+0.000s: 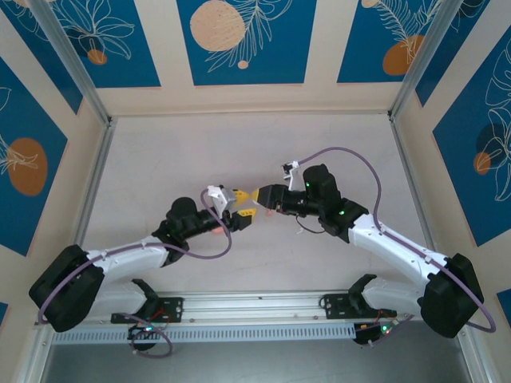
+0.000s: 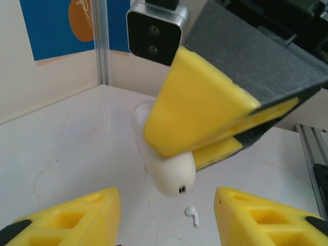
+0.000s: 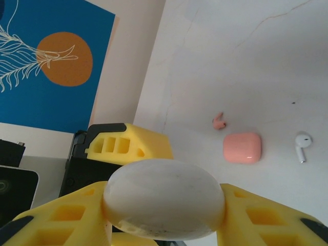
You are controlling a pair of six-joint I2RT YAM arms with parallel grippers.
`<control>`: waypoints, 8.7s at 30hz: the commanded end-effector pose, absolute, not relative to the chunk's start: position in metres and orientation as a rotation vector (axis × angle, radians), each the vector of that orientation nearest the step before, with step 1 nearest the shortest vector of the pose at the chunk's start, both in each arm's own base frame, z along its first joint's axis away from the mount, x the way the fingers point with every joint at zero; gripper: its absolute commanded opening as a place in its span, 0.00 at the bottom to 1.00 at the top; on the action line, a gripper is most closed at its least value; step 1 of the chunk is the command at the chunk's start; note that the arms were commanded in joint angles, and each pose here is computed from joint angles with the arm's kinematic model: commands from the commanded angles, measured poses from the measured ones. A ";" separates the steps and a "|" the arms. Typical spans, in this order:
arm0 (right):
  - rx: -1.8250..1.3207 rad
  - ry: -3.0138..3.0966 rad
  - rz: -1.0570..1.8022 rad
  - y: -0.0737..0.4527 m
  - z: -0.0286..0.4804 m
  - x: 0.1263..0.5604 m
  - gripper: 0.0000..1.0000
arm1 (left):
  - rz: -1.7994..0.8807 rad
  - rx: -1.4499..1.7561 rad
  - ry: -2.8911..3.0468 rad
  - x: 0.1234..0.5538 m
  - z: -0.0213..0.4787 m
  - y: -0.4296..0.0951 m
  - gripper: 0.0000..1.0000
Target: Insert wireless bluetooth earbuds into charging case
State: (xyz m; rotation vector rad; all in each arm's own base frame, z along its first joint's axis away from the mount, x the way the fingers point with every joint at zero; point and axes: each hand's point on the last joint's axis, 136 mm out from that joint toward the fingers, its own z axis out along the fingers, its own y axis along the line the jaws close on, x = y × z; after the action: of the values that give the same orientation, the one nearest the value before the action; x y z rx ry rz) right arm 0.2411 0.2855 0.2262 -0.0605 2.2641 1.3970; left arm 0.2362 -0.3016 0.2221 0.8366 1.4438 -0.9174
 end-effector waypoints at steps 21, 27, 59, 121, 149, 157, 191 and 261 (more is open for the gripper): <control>-0.124 2.215 1.497 0.300 0.239 0.230 0.46 | -0.964 0.712 1.386 0.239 0.240 -0.302 0.43; -0.145 2.221 1.513 0.304 0.239 0.228 0.46 | -0.970 0.718 1.384 0.238 0.242 -0.304 0.39; -0.902 1.652 1.201 0.231 0.283 0.195 0.70 | -1.119 0.848 1.295 0.207 0.265 -0.296 0.14; -1.744 1.473 0.731 0.276 0.243 0.180 0.12 | -0.866 1.406 1.478 0.181 0.219 -0.285 0.50; -1.846 1.423 0.798 0.309 0.235 0.170 0.12 | -0.923 1.430 1.466 0.175 0.221 -0.290 0.20; -1.793 1.440 0.797 0.307 0.235 0.177 0.36 | -0.916 1.414 1.454 0.176 0.223 -0.289 0.15; -1.172 1.794 1.009 0.262 0.263 0.231 0.39 | -0.884 1.066 1.387 0.209 0.227 -0.272 0.13; -0.523 3.312 0.466 0.337 0.012 0.279 0.37 | -0.655 0.659 1.426 0.230 0.194 -0.184 0.12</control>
State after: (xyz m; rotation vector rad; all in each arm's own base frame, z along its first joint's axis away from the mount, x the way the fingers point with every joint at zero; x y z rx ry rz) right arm 0.2885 0.3365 0.0227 -0.5412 3.2589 0.4978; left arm 0.2271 -0.1882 0.1938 0.6600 1.4307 -0.6885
